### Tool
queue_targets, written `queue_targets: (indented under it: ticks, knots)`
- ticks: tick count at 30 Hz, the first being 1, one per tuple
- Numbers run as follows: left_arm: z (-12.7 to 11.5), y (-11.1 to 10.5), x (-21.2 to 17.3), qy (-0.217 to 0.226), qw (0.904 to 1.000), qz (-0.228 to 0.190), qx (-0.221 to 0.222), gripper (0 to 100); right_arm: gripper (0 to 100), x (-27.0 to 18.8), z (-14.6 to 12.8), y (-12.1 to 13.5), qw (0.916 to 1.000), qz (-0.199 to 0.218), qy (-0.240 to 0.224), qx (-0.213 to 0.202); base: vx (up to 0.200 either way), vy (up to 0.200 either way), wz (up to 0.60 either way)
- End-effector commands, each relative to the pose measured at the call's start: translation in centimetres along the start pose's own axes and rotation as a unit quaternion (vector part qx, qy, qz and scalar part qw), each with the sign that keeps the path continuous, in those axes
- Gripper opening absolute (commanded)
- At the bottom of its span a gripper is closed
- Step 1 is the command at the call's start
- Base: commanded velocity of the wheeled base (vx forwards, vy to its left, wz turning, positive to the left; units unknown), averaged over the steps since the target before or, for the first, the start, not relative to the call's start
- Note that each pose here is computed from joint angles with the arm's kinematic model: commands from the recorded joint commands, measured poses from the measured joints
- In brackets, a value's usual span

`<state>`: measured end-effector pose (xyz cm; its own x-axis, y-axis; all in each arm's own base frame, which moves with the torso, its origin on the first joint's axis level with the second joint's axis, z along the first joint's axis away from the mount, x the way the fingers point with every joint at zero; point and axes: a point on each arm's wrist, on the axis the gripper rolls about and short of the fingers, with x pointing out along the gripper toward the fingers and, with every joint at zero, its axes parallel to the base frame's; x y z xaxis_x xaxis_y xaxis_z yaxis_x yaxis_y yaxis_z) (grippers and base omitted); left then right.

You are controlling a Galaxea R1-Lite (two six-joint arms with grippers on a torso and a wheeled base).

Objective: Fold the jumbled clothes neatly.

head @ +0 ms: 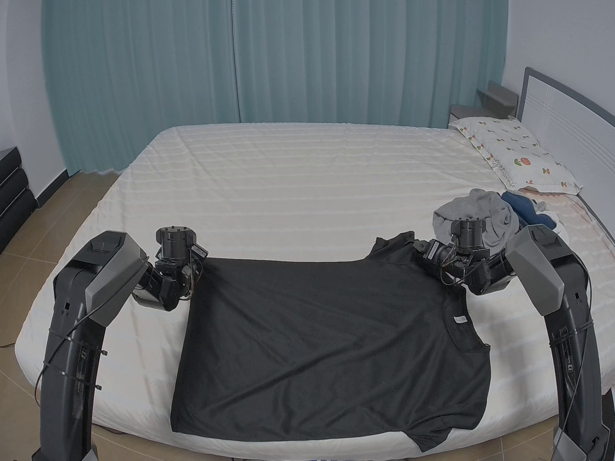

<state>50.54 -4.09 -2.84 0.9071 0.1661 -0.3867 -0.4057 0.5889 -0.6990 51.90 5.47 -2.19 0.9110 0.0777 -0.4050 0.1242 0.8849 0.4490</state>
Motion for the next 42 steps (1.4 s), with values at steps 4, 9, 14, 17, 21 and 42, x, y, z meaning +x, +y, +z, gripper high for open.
queue_targets:
  ticks: [4, 9, 14, 17, 21, 42]
  knots:
    - [-0.2, 0.1, 0.0, 0.002, 1.0, 0.002, 0.001, 0, 0, 1.5, -0.7, 0.8, 0.9998, 0.005, -0.009, -0.017, 0.0, 0.0, 0.0]
    - [-0.2, 0.2, 0.0, 0.003, 1.0, 0.003, 0.001, 0, 0, 2.0, -0.7, 0.5, 0.9999, -0.004, 0.005, -0.013, 0.0, 0.0, 0.0]
    - [-0.3, 0.1, 0.0, 0.003, 1.0, 0.002, 0.002, 0, 0, 2.0, 1.3, 0.6, 0.9993, 0.008, -0.038, 0.002, 0.0, 0.0, 0.0]
    - [-0.3, 0.2, 0.0, 0.004, 1.0, 0.003, 0.002, 0, 0, 2.1, 2.4, 0.5, 0.998, 0.006, -0.061, 0.014, 0.0, 0.0, 0.0]
    - [-0.3, 0.2, 0.0, 0.004, 1.0, 0.003, 0.002, 0, 0, 2.5, 2.7, 0.2, 0.9966, 0.001, -0.076, 0.032, 0.0, 0.0, 0.0]
    - [0.1, -0.4, 0.2, -0.006, 0.9997, -0.011, -0.022, 0, 0, 3.2, 2.5, 0.6, 0.9882, 0.047, -0.143, 0.026, 0.0, 0.0, 0.0]
